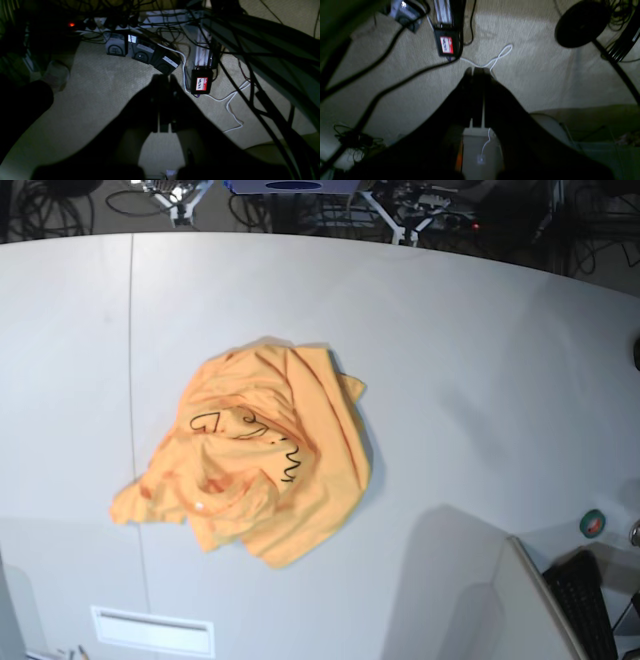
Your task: Layout the t-shirt on the table in an organized manner, then fold the t-shirt properly
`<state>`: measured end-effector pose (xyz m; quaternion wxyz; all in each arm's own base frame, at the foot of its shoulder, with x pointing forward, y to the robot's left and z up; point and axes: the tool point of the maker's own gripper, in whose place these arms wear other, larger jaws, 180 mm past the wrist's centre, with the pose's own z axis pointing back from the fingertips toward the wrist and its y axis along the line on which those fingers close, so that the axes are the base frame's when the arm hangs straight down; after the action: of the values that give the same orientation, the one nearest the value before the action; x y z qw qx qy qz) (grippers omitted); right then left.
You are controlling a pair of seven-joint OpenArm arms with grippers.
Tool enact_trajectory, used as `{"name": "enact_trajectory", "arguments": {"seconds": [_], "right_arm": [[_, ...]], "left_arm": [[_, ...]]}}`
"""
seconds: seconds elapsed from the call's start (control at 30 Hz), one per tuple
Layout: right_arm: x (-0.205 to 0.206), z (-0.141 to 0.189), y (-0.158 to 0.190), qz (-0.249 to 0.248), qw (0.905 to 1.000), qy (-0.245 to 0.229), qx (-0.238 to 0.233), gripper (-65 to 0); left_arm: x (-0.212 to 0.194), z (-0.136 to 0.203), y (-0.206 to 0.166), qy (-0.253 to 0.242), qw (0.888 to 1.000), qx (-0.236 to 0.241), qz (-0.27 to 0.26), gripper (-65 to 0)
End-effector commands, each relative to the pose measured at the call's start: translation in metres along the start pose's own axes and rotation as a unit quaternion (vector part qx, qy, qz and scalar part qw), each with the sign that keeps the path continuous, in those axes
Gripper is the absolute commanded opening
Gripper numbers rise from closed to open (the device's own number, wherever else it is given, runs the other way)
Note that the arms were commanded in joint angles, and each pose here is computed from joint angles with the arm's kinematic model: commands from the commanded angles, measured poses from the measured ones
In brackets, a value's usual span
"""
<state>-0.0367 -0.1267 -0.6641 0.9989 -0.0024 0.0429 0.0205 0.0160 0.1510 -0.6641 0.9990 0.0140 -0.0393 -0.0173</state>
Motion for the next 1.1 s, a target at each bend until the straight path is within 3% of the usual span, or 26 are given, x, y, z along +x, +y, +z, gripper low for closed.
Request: {"name": "enact_trajectory", "arguments": {"seconds": [0.0, 0.1, 0.2, 0.27, 0.3, 0.33, 0.4, 0.5, 0.53, 0.93, 1.07], "right_arm": [[-0.005, 0.000, -0.002, -0.003, 1.0000, 0.005, -0.003, -65.0], [-0.005, 0.000, -0.003, -0.003, 1.0000, 0.004, -0.004, -65.0], [-0.005, 0.000, -0.003, -0.002, 1.0000, 0.004, -0.004, -65.0], [-0.005, 0.000, -0.003, -0.001, 1.0000, 0.004, -0.004, -65.0], [-0.004, 0.000, -0.003, -0.001, 1.0000, 0.003, -0.004, -65.0], [-0.004, 0.000, -0.003, 0.000, 1.0000, 0.003, -0.004, -65.0], [-0.005, 0.000, -0.003, 0.000, 1.0000, 0.004, -0.004, -65.0], [-0.005, 0.000, -0.004, 0.001, 1.0000, 0.004, -0.004, -65.0], [-0.005, 0.000, -0.004, 0.001, 1.0000, 0.004, -0.004, -65.0], [-0.015, 0.000, -0.006, 0.003, 0.9999, 0.011, -0.006, -65.0], [-0.021, 0.001, -0.021, 0.005, 0.9998, 0.000, -0.018, -65.0]], "left_arm": [[-0.002, 0.000, 0.001, 0.001, 1.000, 0.002, 0.001, -64.2], [-0.003, 0.000, 0.002, 0.003, 1.000, 0.003, 0.001, -54.8], [-0.004, 0.000, 0.002, 0.003, 1.000, 0.003, 0.001, -32.3], [-0.002, 0.000, 0.001, 0.000, 1.000, 0.002, -0.005, -22.5], [-0.004, 0.000, 0.001, 0.001, 1.000, 0.002, -0.005, -21.7], [-0.008, 0.001, 0.002, 0.004, 1.000, 0.003, -0.005, -23.7], [-0.010, 0.001, 0.002, 0.005, 1.000, 0.002, -0.007, -33.6], [-0.016, 0.001, 0.003, 0.010, 1.000, 0.003, -0.008, -63.0], [-0.020, 0.002, 0.003, 0.012, 1.000, 0.003, -0.008, -65.0], [-0.025, 0.002, 0.012, 0.014, 1.000, 0.010, -0.001, -65.0], [-0.028, 0.003, 0.012, 0.013, 1.000, 0.009, -0.014, -65.0]]}}
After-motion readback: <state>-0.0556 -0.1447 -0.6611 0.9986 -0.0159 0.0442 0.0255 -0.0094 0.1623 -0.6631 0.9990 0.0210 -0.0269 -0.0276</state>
